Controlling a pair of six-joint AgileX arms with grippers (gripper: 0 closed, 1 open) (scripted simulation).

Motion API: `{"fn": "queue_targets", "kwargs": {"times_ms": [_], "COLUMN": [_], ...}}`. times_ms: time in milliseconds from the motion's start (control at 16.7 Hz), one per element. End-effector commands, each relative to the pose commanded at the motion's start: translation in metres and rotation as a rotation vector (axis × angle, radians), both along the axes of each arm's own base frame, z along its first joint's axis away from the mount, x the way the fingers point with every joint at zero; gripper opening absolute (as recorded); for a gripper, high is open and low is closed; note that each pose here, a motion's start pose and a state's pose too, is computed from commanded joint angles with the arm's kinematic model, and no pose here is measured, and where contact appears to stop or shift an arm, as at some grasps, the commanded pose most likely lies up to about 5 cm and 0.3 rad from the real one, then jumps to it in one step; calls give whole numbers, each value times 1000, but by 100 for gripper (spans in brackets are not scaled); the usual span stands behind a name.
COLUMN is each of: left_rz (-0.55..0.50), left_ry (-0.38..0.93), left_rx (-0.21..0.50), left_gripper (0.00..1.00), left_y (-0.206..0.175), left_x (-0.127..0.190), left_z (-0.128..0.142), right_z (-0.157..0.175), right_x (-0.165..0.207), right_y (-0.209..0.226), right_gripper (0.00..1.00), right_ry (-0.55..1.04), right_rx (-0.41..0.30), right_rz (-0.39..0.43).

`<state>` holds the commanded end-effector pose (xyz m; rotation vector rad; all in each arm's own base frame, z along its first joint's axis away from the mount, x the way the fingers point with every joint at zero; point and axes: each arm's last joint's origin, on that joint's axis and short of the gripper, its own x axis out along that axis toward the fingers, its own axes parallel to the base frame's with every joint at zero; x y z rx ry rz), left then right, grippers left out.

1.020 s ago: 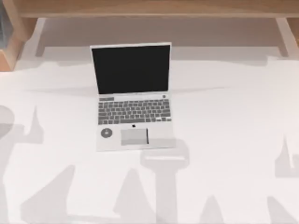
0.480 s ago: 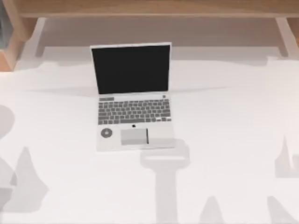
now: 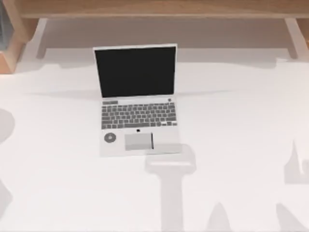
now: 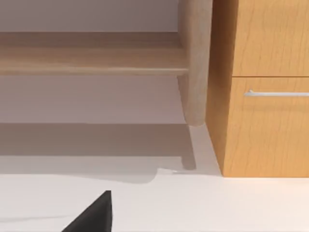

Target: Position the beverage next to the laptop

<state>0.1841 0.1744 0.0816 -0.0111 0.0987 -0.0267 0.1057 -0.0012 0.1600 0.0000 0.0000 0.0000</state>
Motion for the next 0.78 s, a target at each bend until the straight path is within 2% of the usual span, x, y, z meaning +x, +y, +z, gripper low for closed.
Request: {"fn": "queue_targets", "kwargs": {"times_ms": [360,780], "left_rz": [-1,0], "left_ry": [2,0], "left_rx": [-2,0], "left_gripper": [100,100], "left_y": [0,0], "left_x": [5,69], "left_z": [0,-7], "right_z": [0,0], "right_x": [0,0], "right_y": [0,0], "right_gripper": [100,100], "right_ry": [0,0], "right_rx": [0,0], "right_rz": [0,0]}}
